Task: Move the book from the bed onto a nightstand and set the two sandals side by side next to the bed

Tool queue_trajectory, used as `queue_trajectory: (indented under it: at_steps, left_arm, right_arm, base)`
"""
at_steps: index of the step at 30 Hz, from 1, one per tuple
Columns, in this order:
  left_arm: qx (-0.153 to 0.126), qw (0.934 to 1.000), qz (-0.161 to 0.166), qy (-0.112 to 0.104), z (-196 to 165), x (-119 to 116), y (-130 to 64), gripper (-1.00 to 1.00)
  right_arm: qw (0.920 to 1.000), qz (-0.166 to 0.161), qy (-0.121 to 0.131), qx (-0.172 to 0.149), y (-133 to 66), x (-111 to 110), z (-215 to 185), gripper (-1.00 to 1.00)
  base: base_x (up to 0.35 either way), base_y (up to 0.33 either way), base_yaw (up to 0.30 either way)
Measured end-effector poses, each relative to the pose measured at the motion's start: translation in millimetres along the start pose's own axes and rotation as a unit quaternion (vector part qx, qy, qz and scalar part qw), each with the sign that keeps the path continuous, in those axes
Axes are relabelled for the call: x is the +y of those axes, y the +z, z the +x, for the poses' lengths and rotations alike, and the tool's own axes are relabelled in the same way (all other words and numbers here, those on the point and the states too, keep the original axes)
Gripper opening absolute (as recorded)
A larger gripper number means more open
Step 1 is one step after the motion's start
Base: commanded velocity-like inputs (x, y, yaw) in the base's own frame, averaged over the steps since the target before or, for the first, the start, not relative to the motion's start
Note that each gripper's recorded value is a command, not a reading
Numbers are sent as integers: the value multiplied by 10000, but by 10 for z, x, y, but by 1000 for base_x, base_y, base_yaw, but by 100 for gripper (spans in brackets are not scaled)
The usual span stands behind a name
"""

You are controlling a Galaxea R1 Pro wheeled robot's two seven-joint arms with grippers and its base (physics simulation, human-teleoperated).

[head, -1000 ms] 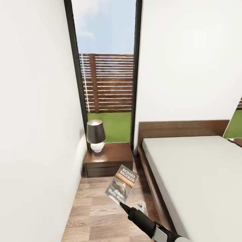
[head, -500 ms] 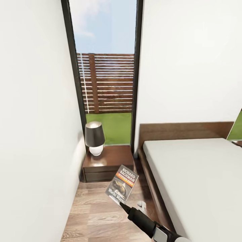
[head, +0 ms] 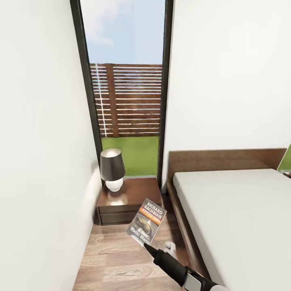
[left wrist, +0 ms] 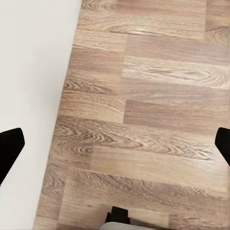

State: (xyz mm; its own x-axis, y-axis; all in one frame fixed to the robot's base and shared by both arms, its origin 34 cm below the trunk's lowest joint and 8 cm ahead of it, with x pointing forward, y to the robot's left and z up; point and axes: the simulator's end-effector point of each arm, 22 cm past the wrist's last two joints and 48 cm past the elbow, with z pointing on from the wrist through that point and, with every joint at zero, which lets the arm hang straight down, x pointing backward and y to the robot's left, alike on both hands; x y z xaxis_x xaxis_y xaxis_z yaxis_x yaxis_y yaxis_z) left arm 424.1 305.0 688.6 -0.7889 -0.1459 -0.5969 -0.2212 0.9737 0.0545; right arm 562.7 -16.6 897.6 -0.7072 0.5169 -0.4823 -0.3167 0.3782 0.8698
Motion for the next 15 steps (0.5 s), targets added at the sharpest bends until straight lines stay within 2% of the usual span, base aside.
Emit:
queue_trajectory:
  at_steps: [15]
  left_arm:
    - [-2, 10000, 1, -1, -4, -1, 1, 100]
  right_arm:
    - [10000, -2, 7, -16, 3, 2, -6, -100]
  base:
    - [179, 0, 0]
